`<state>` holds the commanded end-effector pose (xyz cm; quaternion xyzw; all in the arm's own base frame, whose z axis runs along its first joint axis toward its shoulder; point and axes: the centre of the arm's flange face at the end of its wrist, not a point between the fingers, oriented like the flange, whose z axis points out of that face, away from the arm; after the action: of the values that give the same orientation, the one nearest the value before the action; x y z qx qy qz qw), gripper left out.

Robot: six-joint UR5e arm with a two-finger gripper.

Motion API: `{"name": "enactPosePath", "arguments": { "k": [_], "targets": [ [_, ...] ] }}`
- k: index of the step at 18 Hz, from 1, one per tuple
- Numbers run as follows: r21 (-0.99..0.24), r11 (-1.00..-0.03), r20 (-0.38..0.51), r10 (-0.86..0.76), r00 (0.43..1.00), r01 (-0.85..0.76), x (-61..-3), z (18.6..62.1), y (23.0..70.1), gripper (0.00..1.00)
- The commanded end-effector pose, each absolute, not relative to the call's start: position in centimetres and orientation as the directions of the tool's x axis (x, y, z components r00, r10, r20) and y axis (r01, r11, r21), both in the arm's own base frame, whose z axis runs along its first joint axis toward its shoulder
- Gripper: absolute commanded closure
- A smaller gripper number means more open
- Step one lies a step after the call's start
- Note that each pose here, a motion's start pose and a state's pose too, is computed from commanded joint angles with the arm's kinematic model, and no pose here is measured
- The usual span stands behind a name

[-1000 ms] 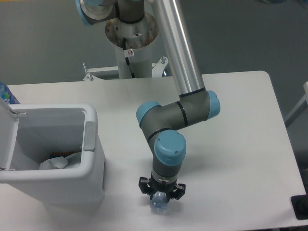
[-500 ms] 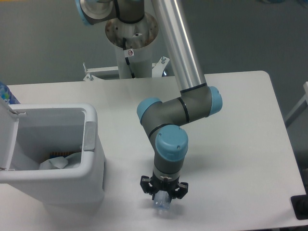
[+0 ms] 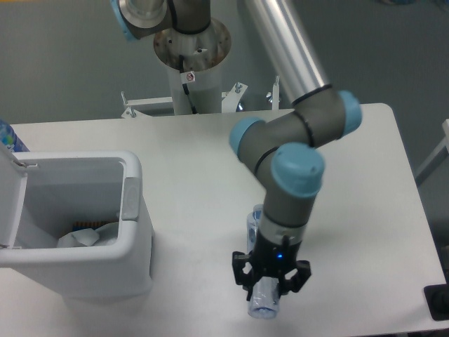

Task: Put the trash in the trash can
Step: 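Lift the bottle by its cap end and swing it toward the bin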

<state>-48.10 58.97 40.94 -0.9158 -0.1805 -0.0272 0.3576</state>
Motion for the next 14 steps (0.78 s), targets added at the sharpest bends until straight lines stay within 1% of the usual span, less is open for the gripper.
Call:
{"name": "enactPosePath", "arguments": {
  "k": [3, 5, 9, 11, 14],
  "targets": [
    [-0.73, -0.576, 0.186, 0.35, 0.918, 0.368, -48.3, 45.2, 59.5, 0.46],
    [-0.767, -0.533, 0.188, 0.345, 0.92, 0.357, -47.8, 47.7, 59.9, 0.46],
    [-0.82, -0.499, 0.153, 0.282, 0.947, 0.281, -44.0, 53.2, 61.1, 0.46],
    [-0.842, -0.476, 0.156, 0.233, 0.96, 0.253, -41.7, 55.8, 61.1, 0.46],
    [-0.859, -0.446, 0.172, 0.207, 0.963, 0.249, -37.4, 59.5, 60.9, 0.46]
  ]
}}
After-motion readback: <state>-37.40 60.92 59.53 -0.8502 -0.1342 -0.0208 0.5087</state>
